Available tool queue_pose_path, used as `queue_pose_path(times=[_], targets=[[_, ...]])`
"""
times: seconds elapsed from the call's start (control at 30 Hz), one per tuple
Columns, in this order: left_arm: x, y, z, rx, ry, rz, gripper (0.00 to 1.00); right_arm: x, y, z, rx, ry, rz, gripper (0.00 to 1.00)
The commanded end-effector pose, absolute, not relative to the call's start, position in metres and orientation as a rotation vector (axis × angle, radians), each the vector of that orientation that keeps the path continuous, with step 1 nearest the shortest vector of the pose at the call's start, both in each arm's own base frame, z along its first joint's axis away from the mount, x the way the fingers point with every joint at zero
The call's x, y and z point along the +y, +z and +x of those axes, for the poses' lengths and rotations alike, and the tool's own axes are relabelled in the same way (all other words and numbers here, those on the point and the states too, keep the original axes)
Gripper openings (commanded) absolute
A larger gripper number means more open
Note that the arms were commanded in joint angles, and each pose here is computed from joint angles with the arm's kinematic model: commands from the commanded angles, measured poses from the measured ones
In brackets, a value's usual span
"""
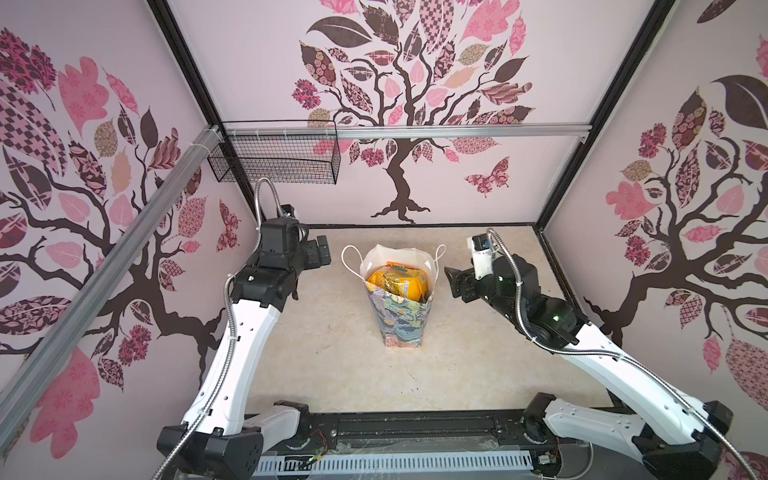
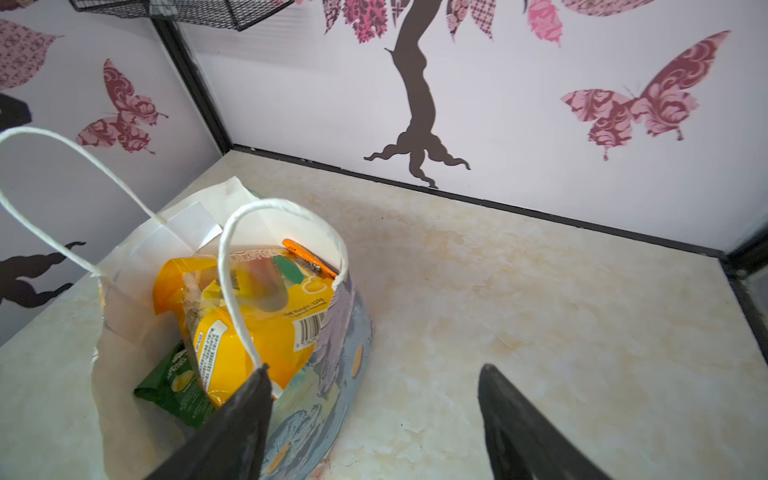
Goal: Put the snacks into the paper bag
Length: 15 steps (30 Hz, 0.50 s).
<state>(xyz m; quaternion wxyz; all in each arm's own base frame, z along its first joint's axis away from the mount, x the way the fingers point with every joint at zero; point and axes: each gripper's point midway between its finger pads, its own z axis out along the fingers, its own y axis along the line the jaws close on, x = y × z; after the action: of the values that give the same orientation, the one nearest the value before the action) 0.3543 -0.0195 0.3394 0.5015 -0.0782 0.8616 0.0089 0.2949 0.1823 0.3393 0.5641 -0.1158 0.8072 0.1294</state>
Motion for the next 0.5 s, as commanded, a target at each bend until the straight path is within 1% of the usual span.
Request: queue_pose_path(times=[0.0,0.07,0.1,0.13,0.27,0.33,0.4,0.47], targets=[[0.014,0.337,0.348,1.923,0.164,-0.342,0.98,0.12,0.359,0.281,1.827,0.177,0.01,0.87],[0.029,0.325,0.339,1.858,0.236,-0.38,0.98,0.085,0.347,0.276,1.78,0.055,0.15,0.94],[0.036,0.315,0.335,1.829,0.276,-0.399,0.98,0.072,0.341,0.275,1.754,-0.009,0.198,0.96],[0.042,0.304,0.33,1.805,0.314,-0.41,0.98,0.061,0.335,0.275,1.727,-0.073,0.236,0.99],[0.058,0.249,0.324,1.767,0.404,-0.451,0.98,0.043,0.312,0.284,1.649,-0.217,0.285,0.99],[0.064,0.219,0.325,1.775,0.423,-0.474,0.98,0.03,0.289,0.293,1.646,-0.275,0.318,0.99],[0.075,0.19,0.332,1.784,0.4,-0.514,0.98,0.004,0.252,0.306,1.681,-0.295,0.39,1.0],[0.089,0.161,0.335,1.818,0.368,-0.576,0.98,-0.026,0.215,0.316,1.702,-0.246,0.502,1.0]])
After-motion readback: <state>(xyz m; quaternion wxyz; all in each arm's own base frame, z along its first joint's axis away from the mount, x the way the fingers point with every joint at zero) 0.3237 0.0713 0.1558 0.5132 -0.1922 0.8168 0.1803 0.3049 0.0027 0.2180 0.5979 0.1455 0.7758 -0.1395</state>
